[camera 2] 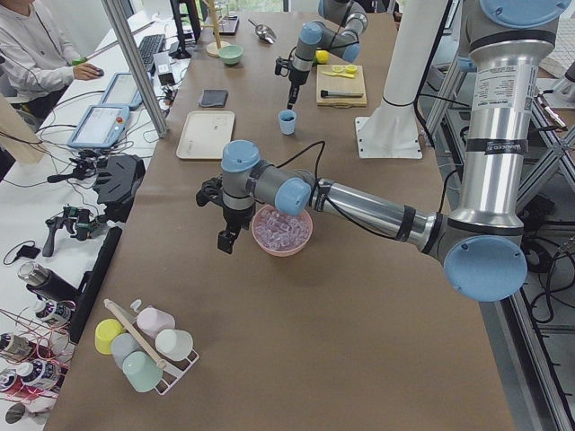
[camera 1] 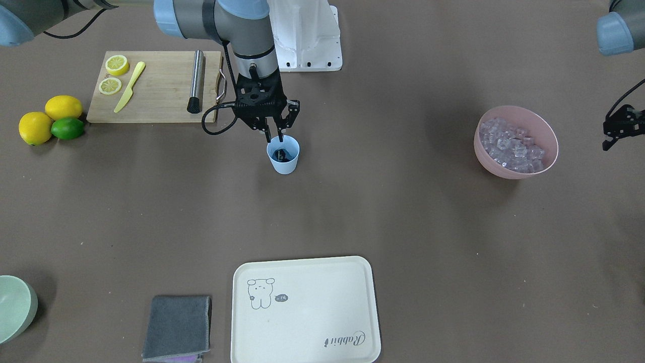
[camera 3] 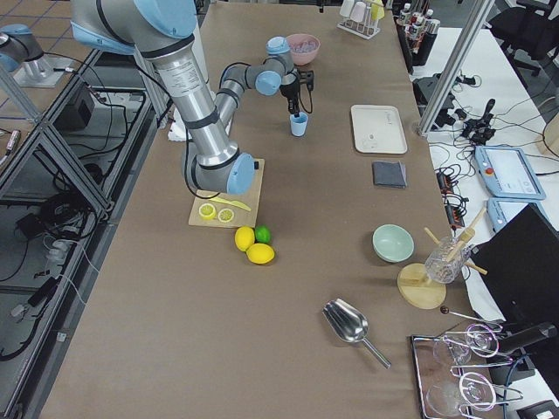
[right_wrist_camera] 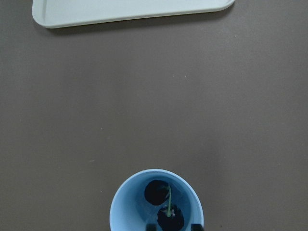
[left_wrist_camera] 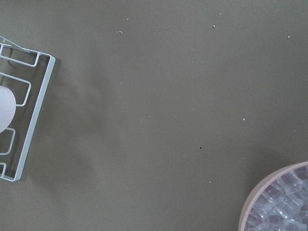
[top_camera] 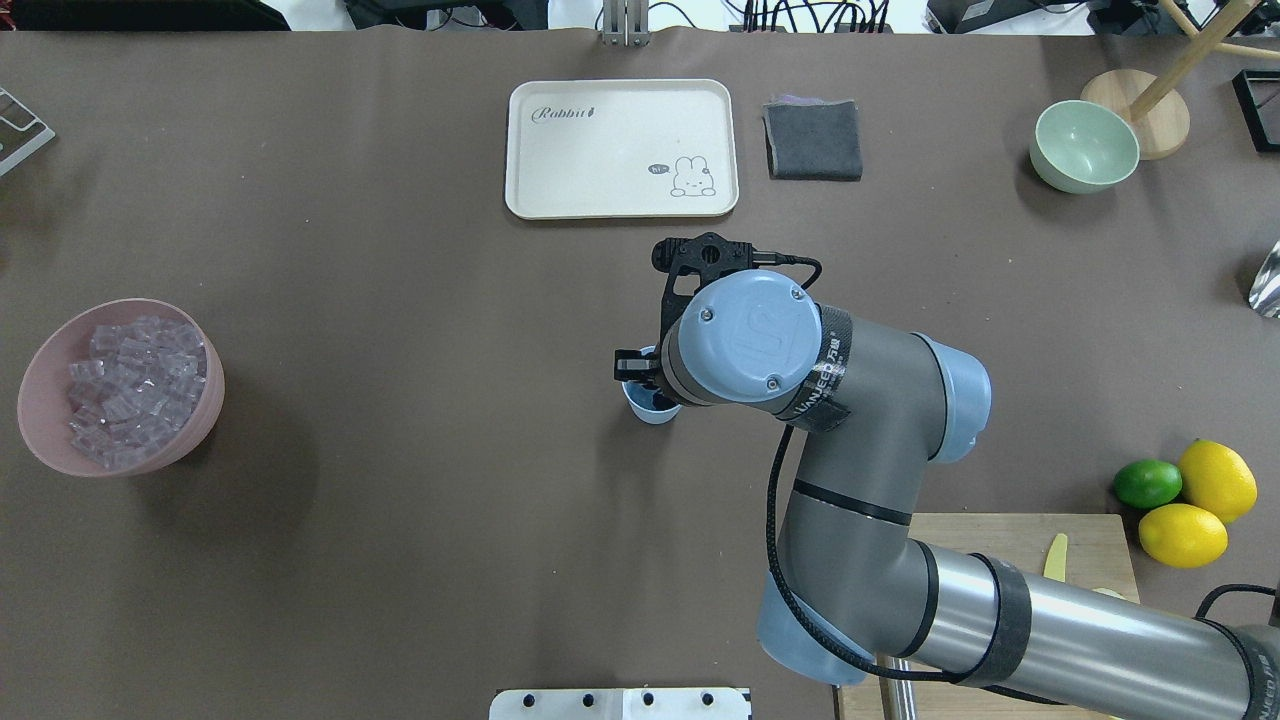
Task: Put ice and cherries in cup
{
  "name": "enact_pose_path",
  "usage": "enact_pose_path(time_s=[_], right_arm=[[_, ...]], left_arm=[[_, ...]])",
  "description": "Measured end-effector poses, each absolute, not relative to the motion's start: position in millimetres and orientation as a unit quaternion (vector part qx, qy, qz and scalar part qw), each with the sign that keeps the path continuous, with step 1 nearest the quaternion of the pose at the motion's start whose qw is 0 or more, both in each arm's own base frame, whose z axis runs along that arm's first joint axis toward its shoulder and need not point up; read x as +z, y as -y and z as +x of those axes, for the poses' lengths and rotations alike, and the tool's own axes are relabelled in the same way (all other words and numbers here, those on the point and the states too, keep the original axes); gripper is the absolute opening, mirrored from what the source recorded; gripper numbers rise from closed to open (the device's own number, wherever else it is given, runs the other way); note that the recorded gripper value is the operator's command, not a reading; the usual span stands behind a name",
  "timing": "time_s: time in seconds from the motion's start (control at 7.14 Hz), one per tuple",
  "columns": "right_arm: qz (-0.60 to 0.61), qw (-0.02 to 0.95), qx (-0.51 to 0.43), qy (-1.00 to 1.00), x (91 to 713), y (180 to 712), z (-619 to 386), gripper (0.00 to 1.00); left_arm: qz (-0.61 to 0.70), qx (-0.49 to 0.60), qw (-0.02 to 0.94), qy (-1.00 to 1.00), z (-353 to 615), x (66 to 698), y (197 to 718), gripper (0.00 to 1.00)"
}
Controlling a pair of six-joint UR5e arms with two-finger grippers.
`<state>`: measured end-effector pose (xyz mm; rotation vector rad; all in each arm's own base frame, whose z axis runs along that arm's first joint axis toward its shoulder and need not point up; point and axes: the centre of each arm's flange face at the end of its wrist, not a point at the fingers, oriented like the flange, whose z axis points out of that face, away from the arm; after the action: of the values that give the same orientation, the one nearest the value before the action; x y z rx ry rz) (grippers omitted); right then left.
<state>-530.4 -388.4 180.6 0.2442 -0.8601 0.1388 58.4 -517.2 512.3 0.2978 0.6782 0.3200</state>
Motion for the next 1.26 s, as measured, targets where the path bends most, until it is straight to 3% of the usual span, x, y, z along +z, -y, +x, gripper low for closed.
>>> enact_pose_path(time_s=[0.28,0.7,1.26], right_arm=[[0.116,0.900,0.081,0.412,184,408,-516,1.00],[0.086,0.906,0.098,0.404,226,496,-417,1.00],[0.106,0.933,0.010,0.343,369,581,-200,1.00]], left_arm=[[0.134,0.153,0.922,-0.330,57,523,510,0.98],[0.101,0.113,0.922,-0.356,-6,579,465,0.98],[0.060,0.108,0.916,-0.382,-59,620,431,0.98]])
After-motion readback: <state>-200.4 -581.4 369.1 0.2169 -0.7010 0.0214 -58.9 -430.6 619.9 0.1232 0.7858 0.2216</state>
